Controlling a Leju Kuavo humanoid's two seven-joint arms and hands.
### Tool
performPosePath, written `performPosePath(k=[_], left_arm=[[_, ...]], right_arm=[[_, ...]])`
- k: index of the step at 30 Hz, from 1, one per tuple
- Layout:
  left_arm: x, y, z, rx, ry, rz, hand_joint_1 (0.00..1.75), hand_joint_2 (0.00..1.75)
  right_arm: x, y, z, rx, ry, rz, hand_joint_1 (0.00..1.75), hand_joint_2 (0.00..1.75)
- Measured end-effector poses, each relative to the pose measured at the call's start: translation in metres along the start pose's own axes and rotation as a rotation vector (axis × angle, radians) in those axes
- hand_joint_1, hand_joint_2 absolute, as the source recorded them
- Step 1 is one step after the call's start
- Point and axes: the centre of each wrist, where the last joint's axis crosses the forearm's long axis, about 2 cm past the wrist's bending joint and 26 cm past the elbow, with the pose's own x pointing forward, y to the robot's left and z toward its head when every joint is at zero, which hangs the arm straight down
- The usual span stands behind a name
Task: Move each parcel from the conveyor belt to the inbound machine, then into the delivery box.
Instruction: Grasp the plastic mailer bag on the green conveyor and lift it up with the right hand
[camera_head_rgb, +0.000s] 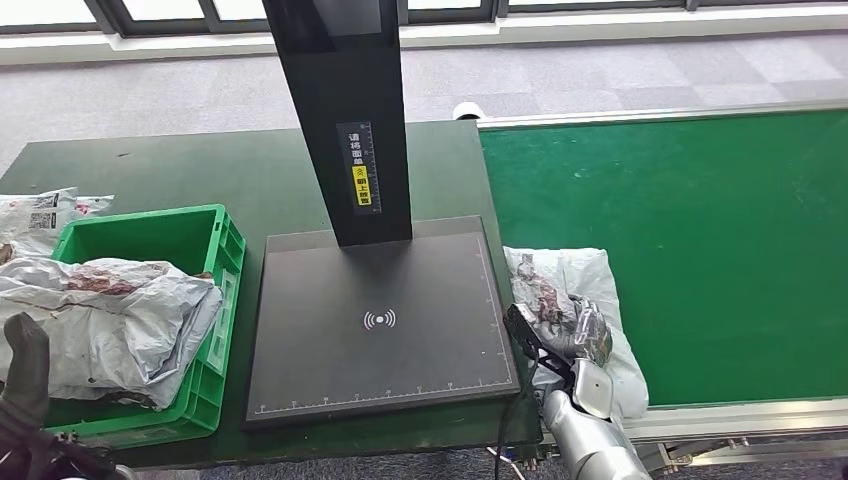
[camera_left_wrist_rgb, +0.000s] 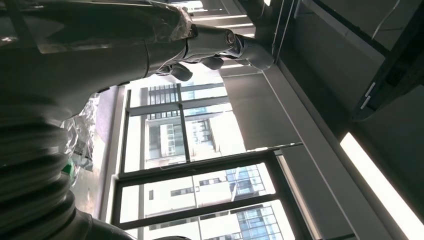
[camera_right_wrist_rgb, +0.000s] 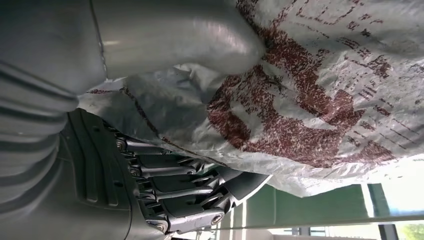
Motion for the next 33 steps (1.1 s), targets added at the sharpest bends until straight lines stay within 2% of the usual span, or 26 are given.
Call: performPosePath(k=[15,19,25,33], left_arm=[[-0.003,0.006,-0.003,-0.011,-0.038,-0.057,0.0,1.75],[-0.004,0.009,-0.005,-0.017,-0.055,-0.083,0.0,1.75],[-0.006,0.012,-0.007,-0.012,-0.065,-0.102,0.0,1.75],[-0.006,0.013,-0.007,-0.011,-0.066,-0.104,0.0,1.75]], right_arm=[[0.003,-0.001,-0.003,0.043,-0.015,-0.007,1.75,1.75],[0.002,-0.001,-0.001,-0.034,-0.06,-0.04,1.75,1.75],[0.005,-0.01,0.005,-0.241,-0.23,-0.133,1.75,1.75],[0.011,-0.023,0.006,-0.331,-0.25,-0.161,1.75,1.75]])
